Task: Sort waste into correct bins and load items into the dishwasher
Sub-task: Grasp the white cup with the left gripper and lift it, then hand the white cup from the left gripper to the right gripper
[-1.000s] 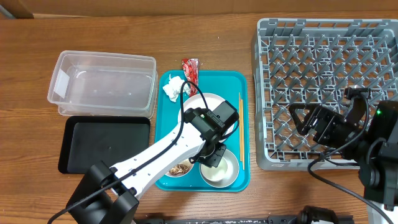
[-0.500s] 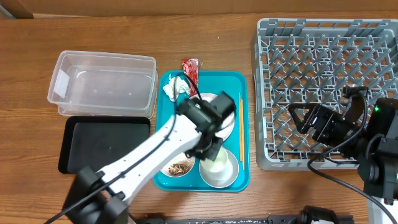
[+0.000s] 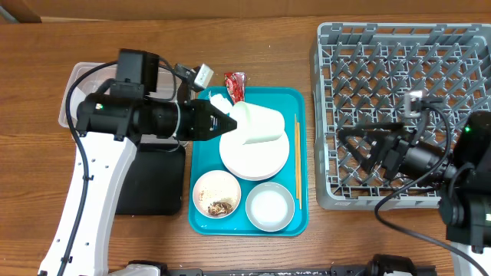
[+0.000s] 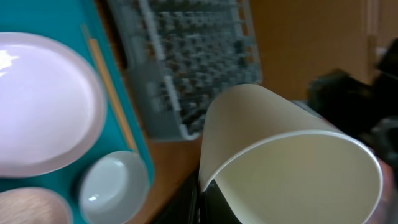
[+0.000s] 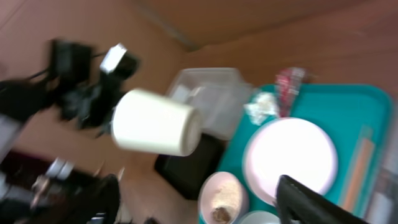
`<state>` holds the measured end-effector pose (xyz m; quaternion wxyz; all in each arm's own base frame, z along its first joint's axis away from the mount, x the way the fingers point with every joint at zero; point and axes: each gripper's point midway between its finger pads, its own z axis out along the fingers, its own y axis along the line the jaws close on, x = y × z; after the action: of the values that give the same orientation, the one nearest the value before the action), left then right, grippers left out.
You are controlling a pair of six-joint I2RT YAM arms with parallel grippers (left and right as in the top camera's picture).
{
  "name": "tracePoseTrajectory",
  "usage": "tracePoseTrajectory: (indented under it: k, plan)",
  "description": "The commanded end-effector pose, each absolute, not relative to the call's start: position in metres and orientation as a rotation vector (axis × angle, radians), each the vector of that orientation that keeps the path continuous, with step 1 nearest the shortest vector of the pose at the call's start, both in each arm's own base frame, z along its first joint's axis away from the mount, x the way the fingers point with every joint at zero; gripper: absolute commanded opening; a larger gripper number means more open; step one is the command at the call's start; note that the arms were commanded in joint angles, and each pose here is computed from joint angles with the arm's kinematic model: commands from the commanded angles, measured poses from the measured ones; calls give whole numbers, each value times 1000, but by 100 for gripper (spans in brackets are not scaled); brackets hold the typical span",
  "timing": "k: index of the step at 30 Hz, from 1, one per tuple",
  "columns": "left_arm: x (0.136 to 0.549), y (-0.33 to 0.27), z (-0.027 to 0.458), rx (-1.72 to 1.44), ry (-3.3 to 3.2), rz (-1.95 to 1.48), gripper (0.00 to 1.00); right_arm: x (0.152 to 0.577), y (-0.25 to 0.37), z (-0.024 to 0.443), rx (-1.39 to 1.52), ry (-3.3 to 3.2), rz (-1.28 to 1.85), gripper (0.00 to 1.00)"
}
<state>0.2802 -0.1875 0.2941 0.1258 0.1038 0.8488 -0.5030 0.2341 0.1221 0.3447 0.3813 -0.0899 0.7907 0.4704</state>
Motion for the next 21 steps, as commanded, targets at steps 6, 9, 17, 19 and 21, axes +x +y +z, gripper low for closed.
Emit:
tracePoseTrajectory:
  k: [6, 9, 17, 19, 21]
  plan:
    - [243, -211, 362, 578, 2083, -1976, 4, 201, 184, 373, -570, 1909, 1393, 86]
    - [241, -212, 362, 585, 2083, -1982, 4, 204, 200, 370, -614, 1907, 1376, 87]
    - [238, -215, 362, 598, 2086, -1990, 4, 207, 227, 389, -735, 1781, 1422, 90]
    - [237, -217, 362, 610, 2084, -1991, 4, 209, 232, 389, -756, 1765, 1429, 88]
    - [236, -218, 361, 619, 2087, -1987, 4, 210, 235, 389, -764, 1763, 1434, 81]
